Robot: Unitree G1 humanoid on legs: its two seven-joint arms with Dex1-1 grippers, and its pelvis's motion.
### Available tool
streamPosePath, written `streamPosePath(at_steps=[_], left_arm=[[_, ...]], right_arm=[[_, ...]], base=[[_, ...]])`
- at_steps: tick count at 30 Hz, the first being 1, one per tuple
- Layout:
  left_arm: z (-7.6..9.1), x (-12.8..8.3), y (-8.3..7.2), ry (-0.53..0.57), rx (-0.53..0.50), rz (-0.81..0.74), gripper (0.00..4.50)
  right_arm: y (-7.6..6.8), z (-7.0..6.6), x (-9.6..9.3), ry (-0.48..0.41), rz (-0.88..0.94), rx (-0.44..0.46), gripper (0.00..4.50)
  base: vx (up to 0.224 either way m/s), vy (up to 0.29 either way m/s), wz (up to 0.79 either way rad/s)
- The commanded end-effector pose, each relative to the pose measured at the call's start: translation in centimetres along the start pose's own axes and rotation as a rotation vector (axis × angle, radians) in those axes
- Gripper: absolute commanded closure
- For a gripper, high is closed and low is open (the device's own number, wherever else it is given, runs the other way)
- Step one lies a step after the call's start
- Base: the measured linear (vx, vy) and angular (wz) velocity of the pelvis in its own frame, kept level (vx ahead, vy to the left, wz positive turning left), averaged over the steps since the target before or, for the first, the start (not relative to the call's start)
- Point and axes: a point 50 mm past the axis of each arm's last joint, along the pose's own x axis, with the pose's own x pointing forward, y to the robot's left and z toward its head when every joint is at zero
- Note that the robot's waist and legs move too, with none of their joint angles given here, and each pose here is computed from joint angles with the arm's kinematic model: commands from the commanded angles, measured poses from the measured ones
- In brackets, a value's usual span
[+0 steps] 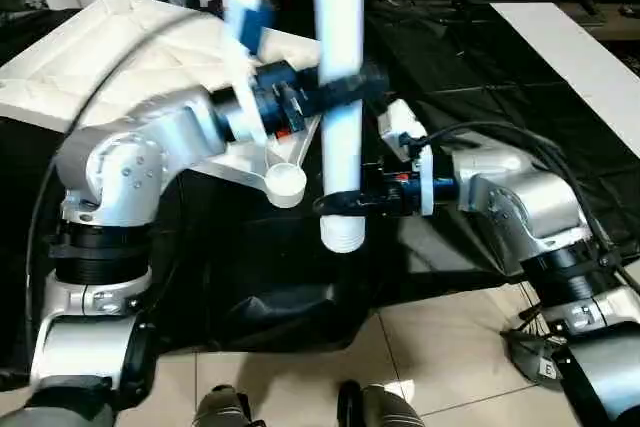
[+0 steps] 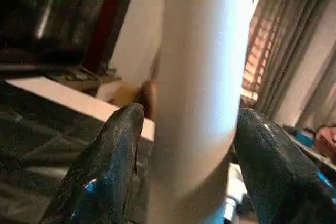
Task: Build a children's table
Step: Pick table leg, then insert table leg to table base
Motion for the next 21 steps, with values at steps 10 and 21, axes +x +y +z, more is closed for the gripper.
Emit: streamPosePath(at_steps=[10, 21], left_arm=[[-0.1, -2.7, 4.2, -0.143, 0.031, 0.240, 1.54], [-5.8, -6.7, 7.9, 0.962, 0.607, 0.165, 1.54]], right_arm=[[-3.4, 1.9, -2.4, -0.310, -0.554, 0.011, 2.65], [-2.3, -0.3, -4.6, -0.212, -0.614, -0.006, 2.65]], base=[[0.000, 0.000, 0.00], [0.000, 0.000, 0.00]])
